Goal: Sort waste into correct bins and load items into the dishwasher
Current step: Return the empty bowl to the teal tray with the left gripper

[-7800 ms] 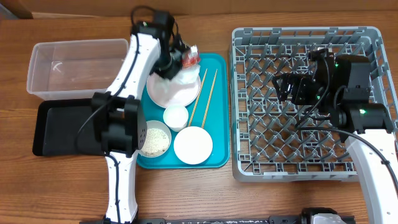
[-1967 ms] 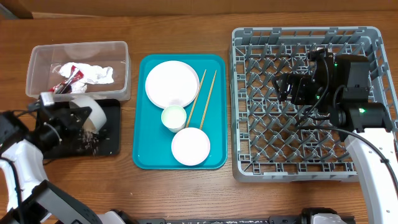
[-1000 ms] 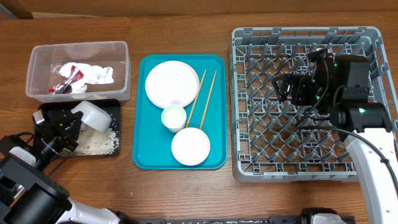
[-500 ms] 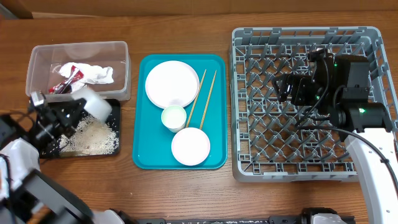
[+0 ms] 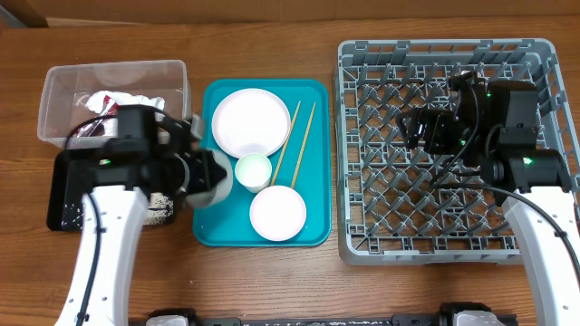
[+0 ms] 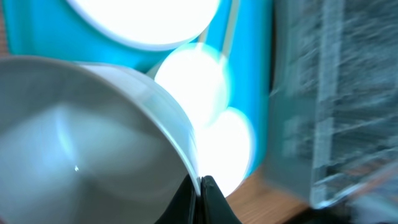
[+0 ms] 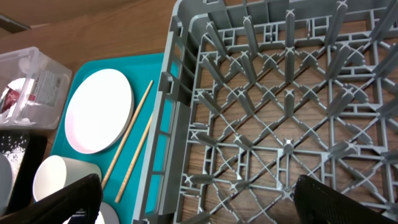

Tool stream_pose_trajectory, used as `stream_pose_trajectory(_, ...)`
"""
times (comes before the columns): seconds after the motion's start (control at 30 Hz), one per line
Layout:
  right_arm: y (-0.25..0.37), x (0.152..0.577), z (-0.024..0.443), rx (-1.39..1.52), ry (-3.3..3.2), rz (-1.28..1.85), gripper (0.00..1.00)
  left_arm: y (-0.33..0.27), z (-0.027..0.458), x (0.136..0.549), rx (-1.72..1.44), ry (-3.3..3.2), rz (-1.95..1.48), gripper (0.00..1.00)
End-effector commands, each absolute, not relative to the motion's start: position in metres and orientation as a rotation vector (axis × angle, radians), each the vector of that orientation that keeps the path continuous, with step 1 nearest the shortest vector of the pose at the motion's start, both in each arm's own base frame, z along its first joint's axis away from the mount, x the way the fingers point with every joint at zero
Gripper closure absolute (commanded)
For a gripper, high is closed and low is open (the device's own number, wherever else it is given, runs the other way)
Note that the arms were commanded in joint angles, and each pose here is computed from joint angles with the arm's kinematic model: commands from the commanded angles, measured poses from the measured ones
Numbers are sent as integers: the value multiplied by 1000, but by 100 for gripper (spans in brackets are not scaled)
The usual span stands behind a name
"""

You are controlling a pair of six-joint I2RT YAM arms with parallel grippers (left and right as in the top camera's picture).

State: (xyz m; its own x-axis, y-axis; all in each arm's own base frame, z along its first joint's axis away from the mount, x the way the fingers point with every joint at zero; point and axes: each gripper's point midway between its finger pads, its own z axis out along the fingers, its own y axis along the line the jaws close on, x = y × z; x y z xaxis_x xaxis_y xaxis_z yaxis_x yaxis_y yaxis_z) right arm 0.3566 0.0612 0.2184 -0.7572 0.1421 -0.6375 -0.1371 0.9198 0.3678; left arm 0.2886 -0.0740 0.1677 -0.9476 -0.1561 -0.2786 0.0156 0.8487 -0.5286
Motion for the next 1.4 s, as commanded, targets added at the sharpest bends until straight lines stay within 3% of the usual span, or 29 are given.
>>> stream_pose_trajectory(0.0,59,360,227,7,2350,516,0,-54,141,277,37,2866,-320,96)
stream_pose_trajectory(0.57,59,360,227,7,2351,516,0,-95,81,271,181,3050,-419,95)
stream_pose_trajectory(0.7,59,360,227,7,2350,516,0,-97,81,274,183,3037,-431,75)
stream_pose_trajectory(0.8,59,360,227,7,2351,516,0,-104,83,275,191,3022,-494,66)
stream_pose_trajectory(1.1,59,360,227,8,2351,516,0,-124,120,296,279,2907,-637,59)
stream_pose_trajectory(1.23,59,360,227,7,2351,516,0,-116,146,323,286,2818,-522,48)
stream_pose_trajectory(1.37,59,360,227,7,2351,517,0,-108,147,349,280,2742,-409,48)
